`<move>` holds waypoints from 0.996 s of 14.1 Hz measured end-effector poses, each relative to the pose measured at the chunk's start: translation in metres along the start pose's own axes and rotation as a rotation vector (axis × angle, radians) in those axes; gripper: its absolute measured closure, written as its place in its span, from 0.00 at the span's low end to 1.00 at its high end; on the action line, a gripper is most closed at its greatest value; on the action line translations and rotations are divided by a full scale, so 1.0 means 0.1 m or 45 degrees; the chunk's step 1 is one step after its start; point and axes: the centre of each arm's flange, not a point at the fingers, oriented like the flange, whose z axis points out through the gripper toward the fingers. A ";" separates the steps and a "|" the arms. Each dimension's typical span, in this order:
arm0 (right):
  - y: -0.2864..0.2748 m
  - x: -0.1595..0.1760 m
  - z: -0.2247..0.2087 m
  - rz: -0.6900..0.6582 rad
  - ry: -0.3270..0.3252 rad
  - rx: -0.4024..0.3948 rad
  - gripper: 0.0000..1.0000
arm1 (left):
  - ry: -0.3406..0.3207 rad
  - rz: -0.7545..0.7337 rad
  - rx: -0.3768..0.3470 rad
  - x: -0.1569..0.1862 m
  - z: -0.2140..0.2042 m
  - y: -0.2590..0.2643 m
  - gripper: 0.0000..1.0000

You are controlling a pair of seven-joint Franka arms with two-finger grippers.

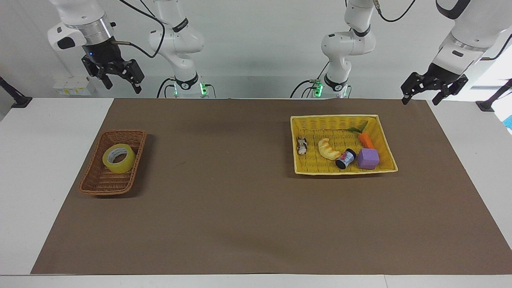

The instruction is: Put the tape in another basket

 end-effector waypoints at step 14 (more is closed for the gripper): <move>0.02 -0.12 0.00 -0.131 -0.073 -0.009 0.00 | 0.000 0.000 0.000 0.00 0.00 0.00 0.00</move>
